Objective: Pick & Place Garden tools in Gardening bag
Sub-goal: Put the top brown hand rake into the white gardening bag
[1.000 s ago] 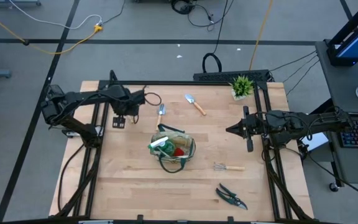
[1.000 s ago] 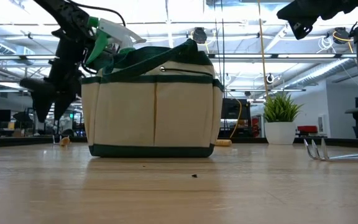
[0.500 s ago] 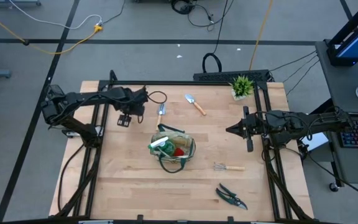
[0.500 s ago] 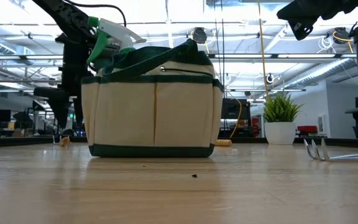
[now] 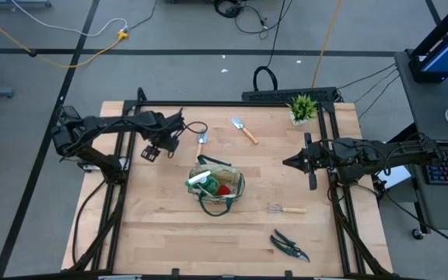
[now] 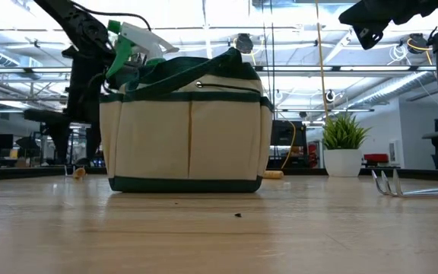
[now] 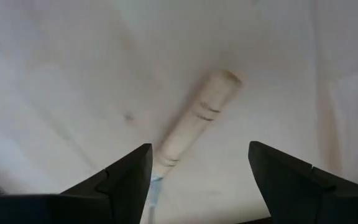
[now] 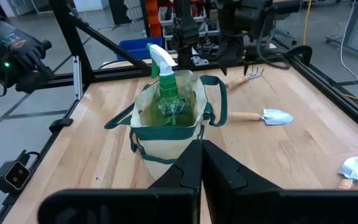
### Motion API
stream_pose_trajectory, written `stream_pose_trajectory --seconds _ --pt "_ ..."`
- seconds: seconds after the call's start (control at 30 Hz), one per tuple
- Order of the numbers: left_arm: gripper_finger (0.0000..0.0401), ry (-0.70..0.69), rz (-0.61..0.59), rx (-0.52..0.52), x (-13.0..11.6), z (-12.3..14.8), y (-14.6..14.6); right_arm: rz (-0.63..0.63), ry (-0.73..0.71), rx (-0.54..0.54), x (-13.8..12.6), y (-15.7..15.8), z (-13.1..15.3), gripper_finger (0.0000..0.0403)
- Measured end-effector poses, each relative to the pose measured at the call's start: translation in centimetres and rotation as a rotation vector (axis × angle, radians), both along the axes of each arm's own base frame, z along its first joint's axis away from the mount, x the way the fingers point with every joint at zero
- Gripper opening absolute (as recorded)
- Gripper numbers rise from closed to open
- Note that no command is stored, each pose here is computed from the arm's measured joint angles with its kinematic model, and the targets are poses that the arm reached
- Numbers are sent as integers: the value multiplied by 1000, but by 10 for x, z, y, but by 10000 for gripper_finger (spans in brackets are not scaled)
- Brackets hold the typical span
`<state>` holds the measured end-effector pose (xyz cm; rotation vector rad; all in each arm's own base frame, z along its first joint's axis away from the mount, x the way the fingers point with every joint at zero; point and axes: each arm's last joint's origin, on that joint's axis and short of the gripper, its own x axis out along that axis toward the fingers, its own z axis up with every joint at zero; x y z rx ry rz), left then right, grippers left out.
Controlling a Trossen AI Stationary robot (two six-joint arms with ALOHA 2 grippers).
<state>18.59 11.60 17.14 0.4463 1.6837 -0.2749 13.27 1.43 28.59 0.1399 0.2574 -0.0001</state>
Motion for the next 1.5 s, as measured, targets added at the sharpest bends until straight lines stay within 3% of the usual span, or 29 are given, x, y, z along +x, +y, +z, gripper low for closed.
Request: stream_pose_trajectory --seconds 0.27,0.63,0.77,1.2,1.5 --pt "273 -64 35 47 -2 -19 -1 -27 0 -7 0 -1 0 0" --pt "270 -13 -8 52 -16 -37 -5 -35 0 18 0 -1 0 0" --pt "237 -27 -10 61 -15 -37 -4 -35 -3 18 0 -1 0 0" --pt "67 -36 -9 66 -14 -38 -3 -35 -4 19 0 -1 0 0" --pt "61 -45 55 126 -11 -37 -3 -36 -4 19 0 -1 0 0"
